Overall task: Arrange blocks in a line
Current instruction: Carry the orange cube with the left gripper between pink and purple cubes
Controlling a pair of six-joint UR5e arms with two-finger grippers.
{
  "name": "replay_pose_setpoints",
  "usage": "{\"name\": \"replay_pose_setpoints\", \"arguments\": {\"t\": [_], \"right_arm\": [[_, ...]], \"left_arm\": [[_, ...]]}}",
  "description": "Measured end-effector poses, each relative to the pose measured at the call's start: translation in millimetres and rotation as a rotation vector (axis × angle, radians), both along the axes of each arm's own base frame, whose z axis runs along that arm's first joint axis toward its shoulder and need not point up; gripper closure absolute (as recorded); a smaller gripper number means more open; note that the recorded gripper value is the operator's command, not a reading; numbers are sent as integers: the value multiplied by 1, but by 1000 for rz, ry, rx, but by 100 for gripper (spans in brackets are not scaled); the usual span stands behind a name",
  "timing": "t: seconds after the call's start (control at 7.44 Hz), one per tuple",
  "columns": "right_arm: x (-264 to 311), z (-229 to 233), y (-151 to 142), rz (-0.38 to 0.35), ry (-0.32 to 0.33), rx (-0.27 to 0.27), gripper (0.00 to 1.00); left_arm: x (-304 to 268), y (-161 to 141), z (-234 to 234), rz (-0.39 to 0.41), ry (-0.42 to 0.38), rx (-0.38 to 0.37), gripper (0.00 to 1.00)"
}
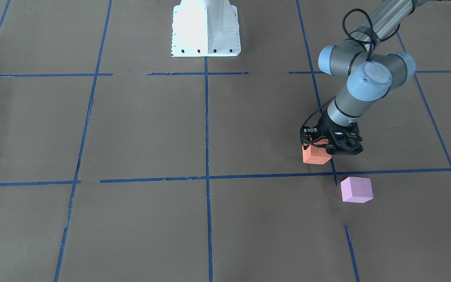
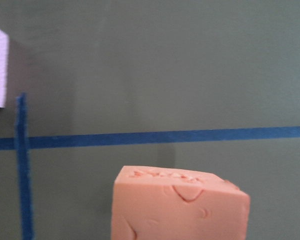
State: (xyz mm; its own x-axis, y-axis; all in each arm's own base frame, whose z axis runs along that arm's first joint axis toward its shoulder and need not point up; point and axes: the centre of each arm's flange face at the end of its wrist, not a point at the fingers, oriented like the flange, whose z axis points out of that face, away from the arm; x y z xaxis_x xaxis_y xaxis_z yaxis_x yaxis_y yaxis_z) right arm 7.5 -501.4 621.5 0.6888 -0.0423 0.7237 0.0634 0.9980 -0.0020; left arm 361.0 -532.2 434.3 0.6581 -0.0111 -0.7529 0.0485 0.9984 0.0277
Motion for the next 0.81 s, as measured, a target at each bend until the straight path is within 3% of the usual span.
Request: {"name": "replay_pose_setpoints", "arguments": {"t": [0.13,0.27,0.4,0.54,0.81], "right_arm": [[0,0,0,0,0,0,0],[0,0,0,0,0,0,0],[0,0,0,0,0,0,0],[0,0,0,0,0,0,0],[0,0,0,0,0,0,0]], "left_arm": [[-16,3,26,7,-22,-13,84],[-23,6,39,14,-34,-18,69],[-24,7,46,19,-40,-23,30],[-23,7,49,21,-44,-28,1],[-21,7,50,19,-45,-33,0]]}}
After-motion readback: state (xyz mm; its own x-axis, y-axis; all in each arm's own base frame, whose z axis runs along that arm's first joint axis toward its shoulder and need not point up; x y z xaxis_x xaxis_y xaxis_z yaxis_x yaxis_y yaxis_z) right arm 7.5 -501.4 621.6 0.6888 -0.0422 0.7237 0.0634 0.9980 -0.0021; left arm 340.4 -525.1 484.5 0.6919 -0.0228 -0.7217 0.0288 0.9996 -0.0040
